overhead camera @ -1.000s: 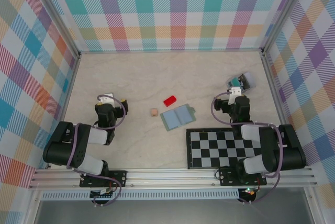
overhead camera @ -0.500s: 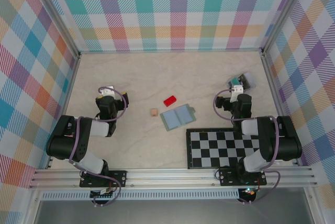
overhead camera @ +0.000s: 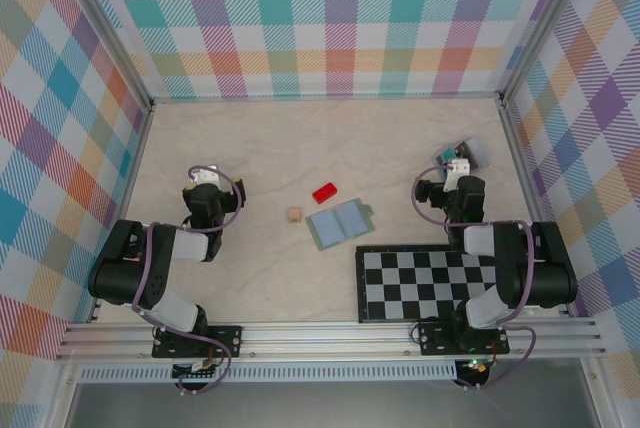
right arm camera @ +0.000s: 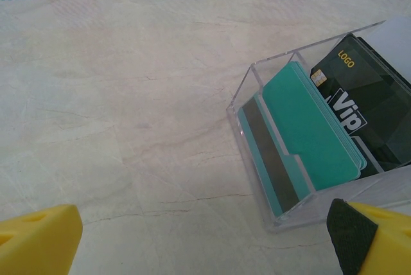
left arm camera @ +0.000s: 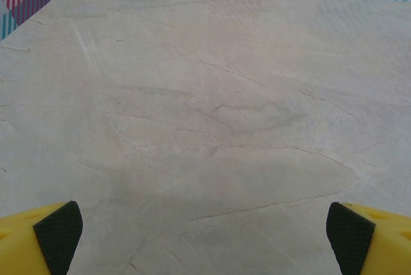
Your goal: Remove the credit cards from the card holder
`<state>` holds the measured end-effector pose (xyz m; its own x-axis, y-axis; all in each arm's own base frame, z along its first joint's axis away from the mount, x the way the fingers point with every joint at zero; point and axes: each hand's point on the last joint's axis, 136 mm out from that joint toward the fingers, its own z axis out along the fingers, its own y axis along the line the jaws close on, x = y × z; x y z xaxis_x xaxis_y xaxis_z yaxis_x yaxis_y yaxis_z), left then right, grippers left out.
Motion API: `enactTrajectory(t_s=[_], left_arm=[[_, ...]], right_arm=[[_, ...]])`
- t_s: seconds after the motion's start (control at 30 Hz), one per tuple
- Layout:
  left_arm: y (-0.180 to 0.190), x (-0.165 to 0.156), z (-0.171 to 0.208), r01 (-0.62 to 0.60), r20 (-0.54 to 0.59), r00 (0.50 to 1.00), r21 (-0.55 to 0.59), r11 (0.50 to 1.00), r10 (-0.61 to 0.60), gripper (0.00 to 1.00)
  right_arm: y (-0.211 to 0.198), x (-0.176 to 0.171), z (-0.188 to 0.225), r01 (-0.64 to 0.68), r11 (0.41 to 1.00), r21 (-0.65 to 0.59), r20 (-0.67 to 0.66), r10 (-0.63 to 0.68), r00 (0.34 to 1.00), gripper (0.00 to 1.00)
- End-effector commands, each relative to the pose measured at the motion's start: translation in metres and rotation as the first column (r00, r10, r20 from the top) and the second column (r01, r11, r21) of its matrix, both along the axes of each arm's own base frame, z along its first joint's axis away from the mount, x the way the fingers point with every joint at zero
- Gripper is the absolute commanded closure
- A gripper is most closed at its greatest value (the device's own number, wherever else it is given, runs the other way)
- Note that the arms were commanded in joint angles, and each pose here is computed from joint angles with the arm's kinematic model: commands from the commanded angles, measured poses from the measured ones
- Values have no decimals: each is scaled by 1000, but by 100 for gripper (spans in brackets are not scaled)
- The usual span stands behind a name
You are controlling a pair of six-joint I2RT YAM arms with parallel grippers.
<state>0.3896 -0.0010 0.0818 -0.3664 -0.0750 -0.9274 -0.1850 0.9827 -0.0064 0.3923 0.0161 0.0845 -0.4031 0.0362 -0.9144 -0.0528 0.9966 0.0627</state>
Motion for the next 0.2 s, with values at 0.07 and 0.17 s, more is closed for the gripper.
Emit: enactTrajectory(t_s=[0.07, 0.17], left_arm=[[4, 4, 0, 0, -7, 1000, -3, 1000, 0, 0], [4, 4, 0, -2, -7, 1000, -4, 1000, 2, 0]], right_arm=[[3, 5, 6, -11, 1000, 24, 19, 11, 1000, 0], [3, 4, 6, -12, 1000, 22, 20, 11, 1000, 0]])
